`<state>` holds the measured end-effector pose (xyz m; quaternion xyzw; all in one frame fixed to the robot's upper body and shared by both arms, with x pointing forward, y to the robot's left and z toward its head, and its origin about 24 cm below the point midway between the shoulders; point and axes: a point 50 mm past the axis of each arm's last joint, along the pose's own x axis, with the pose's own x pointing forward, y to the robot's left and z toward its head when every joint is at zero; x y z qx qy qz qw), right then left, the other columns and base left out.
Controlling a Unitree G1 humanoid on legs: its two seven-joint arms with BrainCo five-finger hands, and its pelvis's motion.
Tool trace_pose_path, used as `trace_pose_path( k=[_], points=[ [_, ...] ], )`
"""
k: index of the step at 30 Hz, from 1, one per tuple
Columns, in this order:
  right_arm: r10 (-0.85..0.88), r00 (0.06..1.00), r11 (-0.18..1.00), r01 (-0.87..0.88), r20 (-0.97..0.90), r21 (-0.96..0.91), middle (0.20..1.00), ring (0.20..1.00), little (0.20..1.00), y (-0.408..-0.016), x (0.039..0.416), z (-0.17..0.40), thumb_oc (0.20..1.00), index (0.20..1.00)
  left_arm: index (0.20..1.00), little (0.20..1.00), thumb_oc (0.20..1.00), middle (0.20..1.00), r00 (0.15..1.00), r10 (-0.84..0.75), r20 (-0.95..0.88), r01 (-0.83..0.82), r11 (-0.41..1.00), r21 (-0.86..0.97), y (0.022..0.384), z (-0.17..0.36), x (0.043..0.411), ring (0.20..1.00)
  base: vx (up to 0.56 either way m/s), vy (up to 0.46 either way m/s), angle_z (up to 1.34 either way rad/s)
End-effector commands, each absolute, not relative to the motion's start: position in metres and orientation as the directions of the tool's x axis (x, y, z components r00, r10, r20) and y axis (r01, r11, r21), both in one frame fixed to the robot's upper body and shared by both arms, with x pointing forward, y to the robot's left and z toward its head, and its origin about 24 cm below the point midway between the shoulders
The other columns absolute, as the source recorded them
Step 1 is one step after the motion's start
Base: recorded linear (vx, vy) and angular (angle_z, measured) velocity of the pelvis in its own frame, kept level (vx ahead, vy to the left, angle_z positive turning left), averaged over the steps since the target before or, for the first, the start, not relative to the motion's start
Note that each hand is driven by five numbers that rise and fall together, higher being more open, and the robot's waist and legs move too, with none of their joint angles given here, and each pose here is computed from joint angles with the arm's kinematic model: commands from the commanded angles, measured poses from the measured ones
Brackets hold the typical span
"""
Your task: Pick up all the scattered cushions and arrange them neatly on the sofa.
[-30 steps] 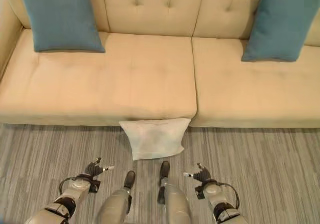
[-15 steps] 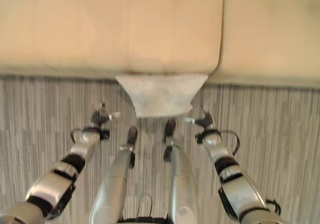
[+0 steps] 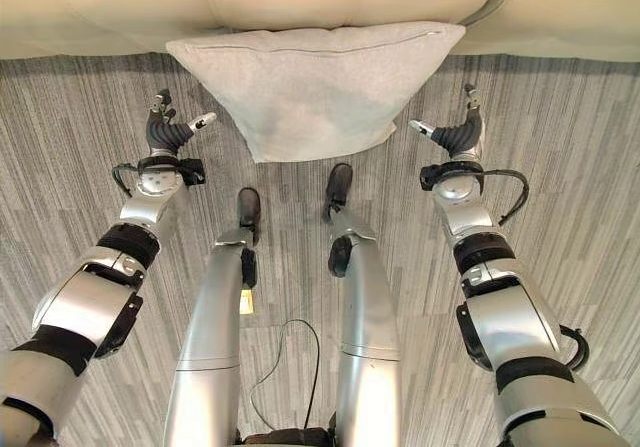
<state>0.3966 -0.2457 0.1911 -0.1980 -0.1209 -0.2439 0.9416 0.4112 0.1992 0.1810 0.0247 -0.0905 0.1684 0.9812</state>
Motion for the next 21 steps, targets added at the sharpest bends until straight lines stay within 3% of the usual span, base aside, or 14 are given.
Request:
trace_pose_path(
  k=[1, 8, 21],
  points=[
    [-0.451, 0.842, 0.785, 0.533, 0.297, -0.317, 1.0, 1.0, 1.0, -0.262, 0.386, 0.169, 1.0, 1.0, 1.0, 1.0, 1.0, 1.0, 0.928, 0.346, 0.137, -0.347, 0.938, -0.016, 0.203, 0.154, 0.404, 1.0, 0.0, 0.017, -0.06],
    [-0.377, 0.822, 0.776, 0.532, 0.428, -0.338, 1.0, 1.0, 1.0, -0.258, 0.397, 0.235, 1.0, 1.0, 1.0, 1.0, 1.0, 1.0, 0.919, 0.281, 0.278, -0.288, 0.958, -0.017, 0.189, 0.213, 0.414, 1.0, 0.02, 0.011, -0.05],
    [-0.2, 0.805, 0.76, 0.487, 0.558, -0.431, 1.0, 1.0, 1.0, -0.217, 0.406, 0.302, 1.0, 1.0, 1.0, 1.0, 1.0, 1.0, 0.89, 0.158, 0.428, -0.153, 0.987, -0.046, 0.141, 0.266, 0.414, 1.0, 0.0, 0.0, 0.0]
  ],
)
